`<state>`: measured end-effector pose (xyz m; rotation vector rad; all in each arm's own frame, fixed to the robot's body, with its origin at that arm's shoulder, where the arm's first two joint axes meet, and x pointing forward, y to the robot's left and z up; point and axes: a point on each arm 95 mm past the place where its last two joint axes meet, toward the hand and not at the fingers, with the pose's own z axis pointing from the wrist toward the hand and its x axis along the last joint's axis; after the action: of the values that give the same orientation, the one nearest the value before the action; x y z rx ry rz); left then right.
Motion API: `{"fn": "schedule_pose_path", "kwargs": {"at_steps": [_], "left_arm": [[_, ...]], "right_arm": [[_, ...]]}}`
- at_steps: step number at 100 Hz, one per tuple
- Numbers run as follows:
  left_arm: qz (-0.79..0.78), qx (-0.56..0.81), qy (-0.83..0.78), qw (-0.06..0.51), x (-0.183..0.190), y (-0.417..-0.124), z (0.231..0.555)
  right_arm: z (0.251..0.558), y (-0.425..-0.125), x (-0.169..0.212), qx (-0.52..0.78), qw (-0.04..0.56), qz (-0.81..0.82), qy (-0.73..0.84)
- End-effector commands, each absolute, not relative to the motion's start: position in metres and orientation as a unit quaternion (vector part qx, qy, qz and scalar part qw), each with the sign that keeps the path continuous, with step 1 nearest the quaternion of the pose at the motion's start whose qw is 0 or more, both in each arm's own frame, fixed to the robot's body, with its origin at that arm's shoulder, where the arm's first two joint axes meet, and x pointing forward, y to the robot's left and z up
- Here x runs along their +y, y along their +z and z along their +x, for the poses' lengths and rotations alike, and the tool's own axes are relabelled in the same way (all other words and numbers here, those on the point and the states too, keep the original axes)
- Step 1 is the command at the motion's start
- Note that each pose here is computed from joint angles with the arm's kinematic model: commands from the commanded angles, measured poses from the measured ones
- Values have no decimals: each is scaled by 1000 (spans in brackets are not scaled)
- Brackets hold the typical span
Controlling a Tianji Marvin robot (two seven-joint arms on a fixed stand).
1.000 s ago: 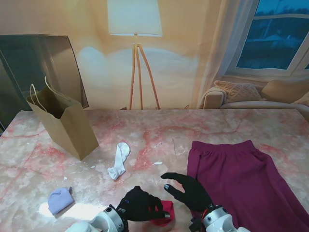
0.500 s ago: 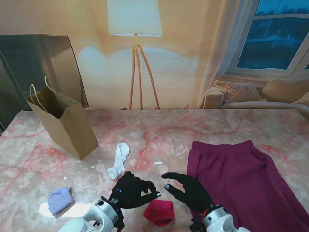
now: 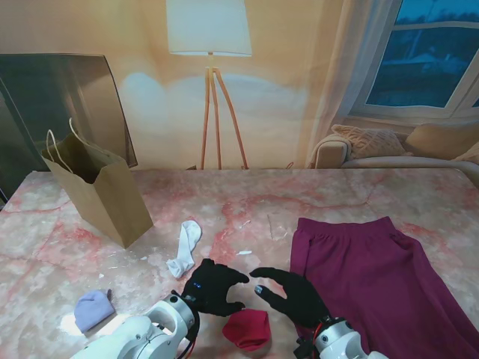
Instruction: Fold the socks and the shorts into the kraft paper bag
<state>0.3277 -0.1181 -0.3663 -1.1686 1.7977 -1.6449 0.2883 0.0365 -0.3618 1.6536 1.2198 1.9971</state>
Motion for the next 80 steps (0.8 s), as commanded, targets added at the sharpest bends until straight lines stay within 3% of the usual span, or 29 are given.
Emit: {"fn": "schedule_pose_path", "kwargs": {"at_steps": [1,80], "left_arm": [[-422,658,-588,211,-118,-374,325],[-369,710,-552,234,-118,-415,322]], "right_arm": [[286,-364,39,424,134,573,689],[287,-365,40,424,132,573,689]]}}
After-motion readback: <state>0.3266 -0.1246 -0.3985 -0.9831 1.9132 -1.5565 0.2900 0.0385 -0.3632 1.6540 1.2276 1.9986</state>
